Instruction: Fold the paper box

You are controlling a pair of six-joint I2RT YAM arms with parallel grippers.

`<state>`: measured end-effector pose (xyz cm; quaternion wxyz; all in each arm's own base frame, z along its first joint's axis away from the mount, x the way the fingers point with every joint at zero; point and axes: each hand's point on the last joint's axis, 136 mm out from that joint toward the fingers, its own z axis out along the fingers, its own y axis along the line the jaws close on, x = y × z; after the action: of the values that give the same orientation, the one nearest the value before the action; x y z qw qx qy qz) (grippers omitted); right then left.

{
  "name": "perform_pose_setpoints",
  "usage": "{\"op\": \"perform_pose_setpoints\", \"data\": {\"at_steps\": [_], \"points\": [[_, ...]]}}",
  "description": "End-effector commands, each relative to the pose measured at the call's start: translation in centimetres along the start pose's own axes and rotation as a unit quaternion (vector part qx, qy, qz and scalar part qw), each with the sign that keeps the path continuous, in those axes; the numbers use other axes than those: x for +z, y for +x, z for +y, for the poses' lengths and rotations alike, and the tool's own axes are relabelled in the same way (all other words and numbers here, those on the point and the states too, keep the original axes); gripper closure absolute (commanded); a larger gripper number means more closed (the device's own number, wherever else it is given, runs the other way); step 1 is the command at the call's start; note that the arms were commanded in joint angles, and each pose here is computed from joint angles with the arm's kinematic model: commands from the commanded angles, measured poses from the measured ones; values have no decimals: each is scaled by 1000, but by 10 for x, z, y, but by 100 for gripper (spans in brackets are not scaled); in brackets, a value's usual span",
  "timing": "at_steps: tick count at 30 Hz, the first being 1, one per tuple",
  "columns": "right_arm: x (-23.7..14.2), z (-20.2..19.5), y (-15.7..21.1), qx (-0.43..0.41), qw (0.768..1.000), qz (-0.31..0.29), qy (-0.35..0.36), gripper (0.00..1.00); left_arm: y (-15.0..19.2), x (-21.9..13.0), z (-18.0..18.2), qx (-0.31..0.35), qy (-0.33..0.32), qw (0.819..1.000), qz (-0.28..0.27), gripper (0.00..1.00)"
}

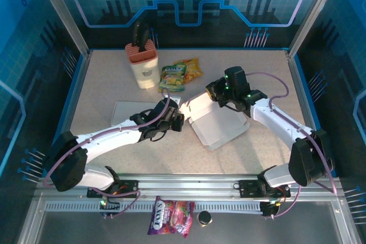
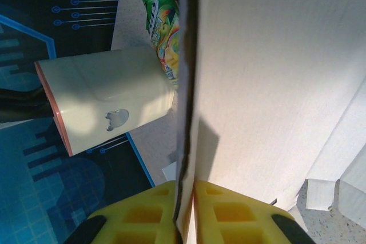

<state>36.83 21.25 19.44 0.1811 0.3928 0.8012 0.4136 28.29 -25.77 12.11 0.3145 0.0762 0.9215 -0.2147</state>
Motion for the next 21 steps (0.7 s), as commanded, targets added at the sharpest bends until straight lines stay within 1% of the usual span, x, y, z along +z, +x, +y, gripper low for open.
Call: {"op": "perform_pose_setpoints", "data": {"at_steps": [1,2,8,11,15,16,17,18,21], "points": [[2,12,1,-7,1000,-2,-14,86,-2,-8,-7,-5,13,1000,-4,100],[3,11,1,-8,1000,-1,-13,87,-1,-8,-6,-5,12,1000,-3,100],[12,3,1,-12,1000,1,-19,100,0,-9,-6,-5,11,1000,0,100],[18,1,2,-4,999,4,-42,100,-2,-13,-1,-10,8,1000,-3,100],[28,-3,0,11,997,5,-76,100,-4,-21,12,-36,9,999,-4,75],[27,3,-1,10,996,3,-89,100,-6,-24,14,-41,10,999,-7,68],[31,-5,0,11,996,3,-90,100,-8,-28,18,-47,9,999,-11,62],[32,-2,-1,10,994,2,-104,100,-11,-33,20,-51,13,998,-16,58],[37,-3,-3,6,992,2,-126,100,-17,-46,26,-69,26,997,-27,52]]}}
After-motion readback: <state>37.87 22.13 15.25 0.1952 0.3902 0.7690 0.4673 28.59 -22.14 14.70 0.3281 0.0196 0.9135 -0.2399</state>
